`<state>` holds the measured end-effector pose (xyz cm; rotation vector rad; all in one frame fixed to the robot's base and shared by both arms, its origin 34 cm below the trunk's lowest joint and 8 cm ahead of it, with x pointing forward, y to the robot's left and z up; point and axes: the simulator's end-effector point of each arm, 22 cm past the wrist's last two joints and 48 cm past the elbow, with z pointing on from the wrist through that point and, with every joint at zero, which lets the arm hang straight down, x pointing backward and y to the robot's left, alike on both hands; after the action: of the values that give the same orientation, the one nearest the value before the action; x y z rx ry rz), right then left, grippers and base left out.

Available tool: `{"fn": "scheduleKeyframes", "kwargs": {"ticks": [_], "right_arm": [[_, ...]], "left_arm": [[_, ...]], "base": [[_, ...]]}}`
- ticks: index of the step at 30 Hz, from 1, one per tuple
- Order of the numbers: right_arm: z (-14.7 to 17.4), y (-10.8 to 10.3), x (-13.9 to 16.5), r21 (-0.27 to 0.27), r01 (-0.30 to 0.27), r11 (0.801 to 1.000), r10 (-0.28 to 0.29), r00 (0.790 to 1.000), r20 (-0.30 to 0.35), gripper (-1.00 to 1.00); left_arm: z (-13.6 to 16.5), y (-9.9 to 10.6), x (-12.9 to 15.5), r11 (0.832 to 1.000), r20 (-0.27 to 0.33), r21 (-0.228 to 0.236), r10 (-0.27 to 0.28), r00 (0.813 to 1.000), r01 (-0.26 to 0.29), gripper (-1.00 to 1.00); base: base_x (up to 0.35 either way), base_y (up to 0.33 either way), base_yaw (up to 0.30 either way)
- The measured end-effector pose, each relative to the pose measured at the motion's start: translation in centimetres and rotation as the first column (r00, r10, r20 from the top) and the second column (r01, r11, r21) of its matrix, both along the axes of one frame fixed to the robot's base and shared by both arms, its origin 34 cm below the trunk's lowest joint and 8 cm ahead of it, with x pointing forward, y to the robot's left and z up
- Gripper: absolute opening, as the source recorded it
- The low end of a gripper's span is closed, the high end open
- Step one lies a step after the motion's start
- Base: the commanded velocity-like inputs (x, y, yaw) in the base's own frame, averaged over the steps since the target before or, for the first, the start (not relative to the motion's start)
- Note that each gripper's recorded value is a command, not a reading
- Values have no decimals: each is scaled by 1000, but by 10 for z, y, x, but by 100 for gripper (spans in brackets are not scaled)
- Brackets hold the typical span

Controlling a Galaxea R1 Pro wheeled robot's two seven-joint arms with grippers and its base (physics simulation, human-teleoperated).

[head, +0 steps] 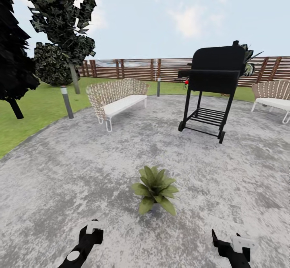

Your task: Pick up the pesticide atomizer in the garden and spray insectifuge to fully cover both potted plants in the garden.

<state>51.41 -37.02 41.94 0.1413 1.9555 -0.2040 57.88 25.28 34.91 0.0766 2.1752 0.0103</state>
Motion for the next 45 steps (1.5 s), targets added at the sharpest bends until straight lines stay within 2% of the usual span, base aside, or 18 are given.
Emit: {"fn": "scheduleKeyframes", "kwargs": {"ticks": [9, 33, 45], "right_arm": [[0, 0, 0, 1, 0, 1000, 0, 1000, 1, 100], [0, -3, 0, -7, -3, 1000, 3, 1000, -3, 100], [-12, 0, -7, 4, 1, 1000, -1, 1000, -29, 100]], "left_arm": [[0, 0, 0, 1000, 1, 0, 0, 1000, 0, -100], [1, -1, 1, 1000, 3, 0, -3, 1000, 3, -100], [1, -2, 1, 1000, 3, 0, -3, 1000, 3, -100]], "base": [[42, -173, 0], [6, -11, 20], [103, -230, 0]]}}
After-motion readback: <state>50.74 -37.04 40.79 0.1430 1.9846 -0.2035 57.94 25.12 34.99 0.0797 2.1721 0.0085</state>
